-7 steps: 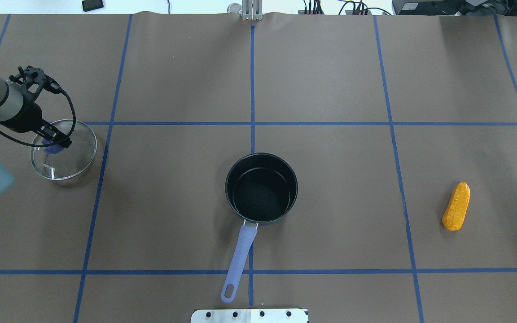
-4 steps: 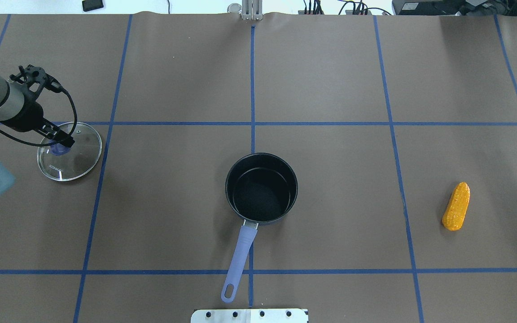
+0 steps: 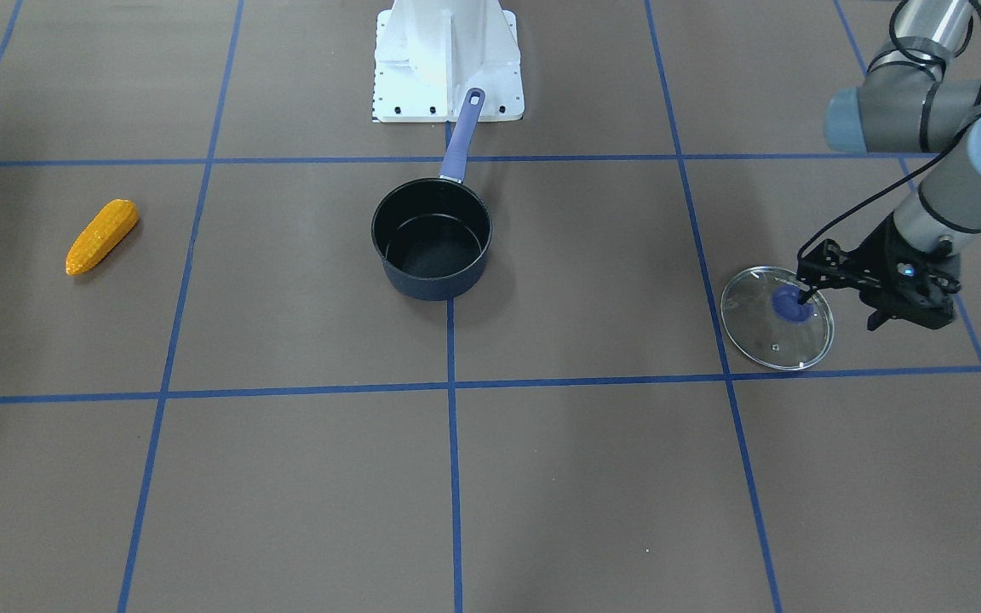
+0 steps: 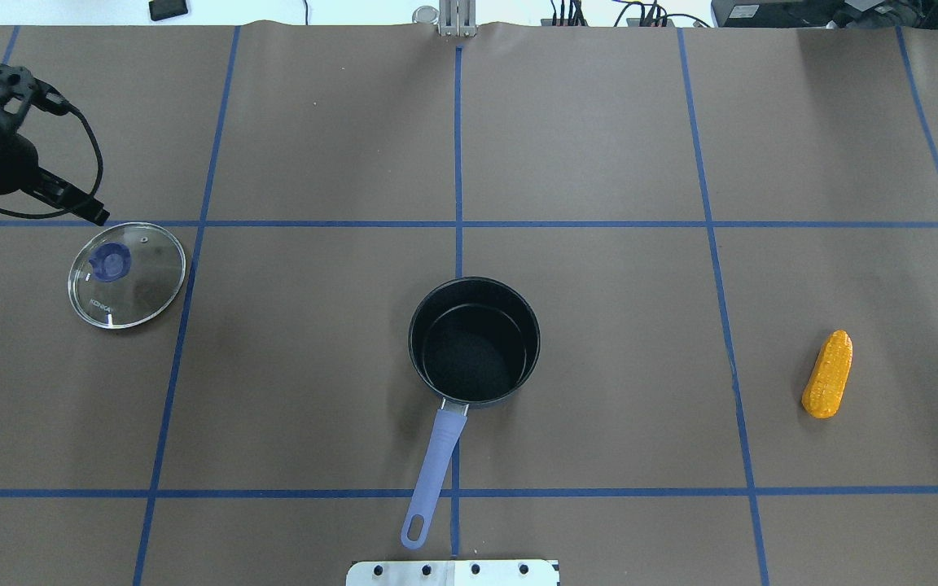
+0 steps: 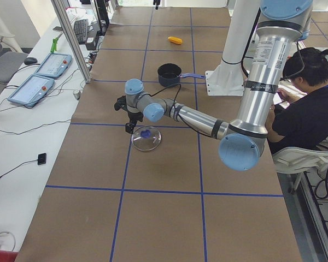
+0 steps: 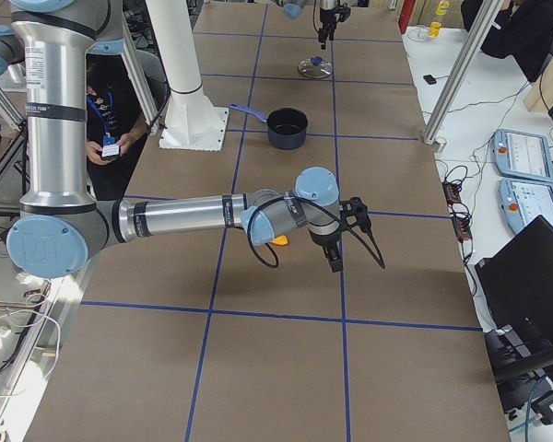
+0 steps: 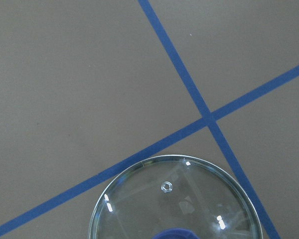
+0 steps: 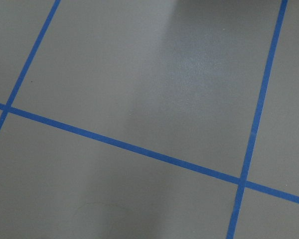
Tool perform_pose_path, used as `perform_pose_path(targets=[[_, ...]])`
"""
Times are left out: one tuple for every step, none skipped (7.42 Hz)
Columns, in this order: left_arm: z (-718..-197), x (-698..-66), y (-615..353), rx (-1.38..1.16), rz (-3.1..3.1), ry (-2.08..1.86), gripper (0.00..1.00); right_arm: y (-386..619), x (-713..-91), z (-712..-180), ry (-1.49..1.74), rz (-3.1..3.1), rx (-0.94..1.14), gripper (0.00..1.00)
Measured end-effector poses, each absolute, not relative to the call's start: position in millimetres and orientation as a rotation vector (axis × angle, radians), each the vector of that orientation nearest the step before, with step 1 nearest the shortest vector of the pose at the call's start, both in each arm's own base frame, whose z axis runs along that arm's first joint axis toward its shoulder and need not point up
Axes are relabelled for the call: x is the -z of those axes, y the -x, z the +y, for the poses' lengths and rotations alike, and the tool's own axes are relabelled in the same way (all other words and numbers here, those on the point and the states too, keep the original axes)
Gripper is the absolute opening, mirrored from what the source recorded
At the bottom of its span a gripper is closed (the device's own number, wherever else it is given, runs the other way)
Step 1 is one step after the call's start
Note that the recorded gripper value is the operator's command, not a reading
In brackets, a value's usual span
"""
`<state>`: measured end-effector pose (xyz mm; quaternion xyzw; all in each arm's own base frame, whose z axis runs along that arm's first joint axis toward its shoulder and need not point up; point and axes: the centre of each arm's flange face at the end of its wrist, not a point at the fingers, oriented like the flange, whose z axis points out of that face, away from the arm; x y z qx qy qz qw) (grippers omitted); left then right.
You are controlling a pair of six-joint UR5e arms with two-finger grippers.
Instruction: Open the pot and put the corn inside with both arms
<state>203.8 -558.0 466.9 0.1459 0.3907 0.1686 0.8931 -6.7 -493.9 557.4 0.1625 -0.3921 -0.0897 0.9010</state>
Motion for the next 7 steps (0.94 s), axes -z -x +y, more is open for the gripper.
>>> perform_pose_path(targets=[[-567.2,-470.9,-162.3,-0.322,0.804,-0.311,0.99,6.7,-554.8,-493.7,-0.334,-0.815,0.17,1.0],[-573.7,-483.8,-109.5,-0.319,0.771,-0.321,0.99,7.6,-548.4,-493.1,-0.33,-0.823,0.143,1.0],[-573.3,-504.6,-47.4,-0.324,0.738,-0.311,0.99,10.6,-538.0,-491.1,-0.324,-0.835,0.106,1.0],[-565.6,-528.8,9.8,-0.334,0.723,-0.293,0.99,17.5,-525.5,-486.5,-0.311,-0.851,0.067,1.0],[-550.4,-559.1,60.9,-0.348,0.716,-0.283,0.99,28.0,-514.0,-477.7,-0.293,-0.863,0.032,1.0],[-528.9,-589.0,98.1,-0.358,0.719,-0.283,0.99,41.0,-505.9,-463.4,-0.27,-0.864,0.004,1.0],[-513.6,-604.1,116.6,-0.349,0.738,-0.285,0.99,56.6,-502.7,-440.5,-0.247,-0.845,-0.026,1.0]])
